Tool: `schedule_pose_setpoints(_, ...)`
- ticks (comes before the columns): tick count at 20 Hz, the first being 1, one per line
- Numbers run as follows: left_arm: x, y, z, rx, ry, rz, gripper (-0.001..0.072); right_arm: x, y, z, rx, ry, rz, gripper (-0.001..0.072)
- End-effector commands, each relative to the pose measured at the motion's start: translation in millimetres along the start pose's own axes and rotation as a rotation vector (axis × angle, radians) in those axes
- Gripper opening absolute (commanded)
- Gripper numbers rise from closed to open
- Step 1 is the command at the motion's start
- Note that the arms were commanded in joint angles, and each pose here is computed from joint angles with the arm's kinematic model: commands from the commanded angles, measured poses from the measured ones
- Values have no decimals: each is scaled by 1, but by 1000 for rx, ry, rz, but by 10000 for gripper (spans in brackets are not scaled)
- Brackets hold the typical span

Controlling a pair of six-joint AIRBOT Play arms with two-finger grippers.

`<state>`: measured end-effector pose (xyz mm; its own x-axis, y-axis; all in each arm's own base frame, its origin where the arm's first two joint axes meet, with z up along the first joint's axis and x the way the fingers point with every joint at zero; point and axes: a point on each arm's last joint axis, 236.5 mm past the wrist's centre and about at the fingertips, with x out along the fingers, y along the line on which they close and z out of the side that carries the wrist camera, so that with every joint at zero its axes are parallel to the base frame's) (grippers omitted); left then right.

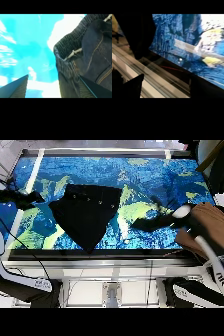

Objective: Fold the clothes and pants, and hang the long-sleeved shirts on hangers.

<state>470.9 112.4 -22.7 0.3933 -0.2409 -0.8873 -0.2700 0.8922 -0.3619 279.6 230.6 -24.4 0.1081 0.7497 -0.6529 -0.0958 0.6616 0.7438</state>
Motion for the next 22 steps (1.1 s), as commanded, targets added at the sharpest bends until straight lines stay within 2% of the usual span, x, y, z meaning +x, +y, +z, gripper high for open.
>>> schedule_pose_setpoints(1, 29, -3, 17, -43, -70, -94, 692, 66, 8, -50, 63, -5, 15, 624)
schedule_pose_setpoints(4, 43, -29, 20, 4, -69, -168, 689, 109, 33, -84, 25, 87, 21, 573)
schedule_pose_setpoints(9, 71, -50, -3, 33, 26, -213, 676, 165, 60, -100, -47, 199, 31, 574)
schedule_pose_setpoints(10, 73, -51, -4, 34, 28, -212, 563, 171, 66, -96, -57, 205, 43, 574)
schedule_pose_setpoints(11, 73, -51, -3, 34, 27, -212, 387, 174, 73, -92, -68, 212, 58, 574)
schedule_pose_setpoints(14, 72, -49, -2, 61, 19, -211, 33, 186, 81, -80, -80, 204, 70, 573)
schedule_pose_setpoints(18, 71, -49, -4, 64, 28, -214, 29, 197, 81, -75, -52, 210, 77, 572)
schedule_pose_setpoints(19, 71, -50, -7, 65, 38, -218, 29, 197, 86, -72, -40, 203, 90, 539)
schedule_pose_setpoints(20, 71, -51, -9, 67, 50, -223, 29, 197, 90, -70, -46, 200, 98, 465)
schedule_pose_setpoints(22, 69, -53, -13, 75, 65, -229, 29, 196, 99, -63, -61, 187, 113, 245)
